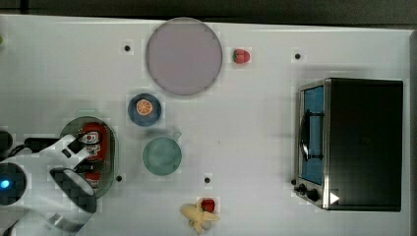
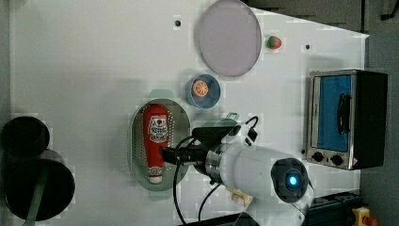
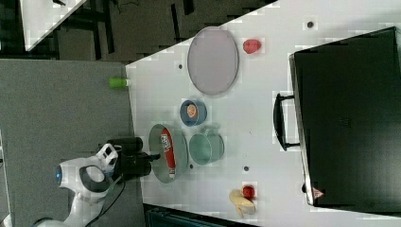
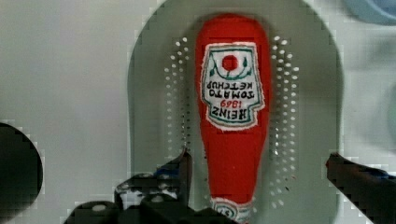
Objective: Pick ketchup from strainer and place it on the table
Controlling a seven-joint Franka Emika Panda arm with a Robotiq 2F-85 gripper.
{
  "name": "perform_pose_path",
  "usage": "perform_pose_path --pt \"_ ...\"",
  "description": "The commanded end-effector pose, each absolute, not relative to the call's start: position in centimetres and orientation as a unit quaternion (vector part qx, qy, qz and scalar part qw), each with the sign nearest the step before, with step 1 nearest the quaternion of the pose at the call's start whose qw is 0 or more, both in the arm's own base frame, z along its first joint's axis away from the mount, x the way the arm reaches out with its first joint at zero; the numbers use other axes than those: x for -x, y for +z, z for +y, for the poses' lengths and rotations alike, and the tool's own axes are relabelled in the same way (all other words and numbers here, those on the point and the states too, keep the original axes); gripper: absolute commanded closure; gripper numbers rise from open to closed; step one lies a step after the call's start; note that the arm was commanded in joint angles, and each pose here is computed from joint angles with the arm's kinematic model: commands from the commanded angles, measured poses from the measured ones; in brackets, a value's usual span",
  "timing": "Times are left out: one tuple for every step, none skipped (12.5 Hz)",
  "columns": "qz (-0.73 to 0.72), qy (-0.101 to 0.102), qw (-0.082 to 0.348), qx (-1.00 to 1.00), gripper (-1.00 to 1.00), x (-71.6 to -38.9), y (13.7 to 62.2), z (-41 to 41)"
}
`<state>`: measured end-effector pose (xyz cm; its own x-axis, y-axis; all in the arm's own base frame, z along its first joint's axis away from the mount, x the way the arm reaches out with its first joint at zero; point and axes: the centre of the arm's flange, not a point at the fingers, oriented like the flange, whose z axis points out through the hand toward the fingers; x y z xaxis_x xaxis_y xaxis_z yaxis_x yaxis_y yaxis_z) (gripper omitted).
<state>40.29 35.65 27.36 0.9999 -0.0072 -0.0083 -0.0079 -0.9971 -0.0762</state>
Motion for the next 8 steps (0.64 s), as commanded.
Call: perform_pose_path --pt "0.046 0.01 0.065 0.997 -1.0 -41.6 25.6 35.8" --pt "0.046 0.011 0.074 0.996 -1.0 -41.7 24.5 36.0" --pt "0.049 0.011 0.083 0.995 -1.0 -41.8 23.4 36.0" --pt "0.052 0.012 0.089 0.995 -1.0 -41.9 22.4 36.0" --pt "0.055 0.013 0.091 0.994 -1.0 -42.0 21.4 36.0" --pt "0.058 0.014 0.088 0.994 -1.0 -42.2 20.5 35.9" --pt "0.056 0.012 0.084 0.995 -1.0 -42.5 19.8 35.9" --pt "0.056 0.011 0.082 0.995 -1.0 -42.9 19.1 35.9"
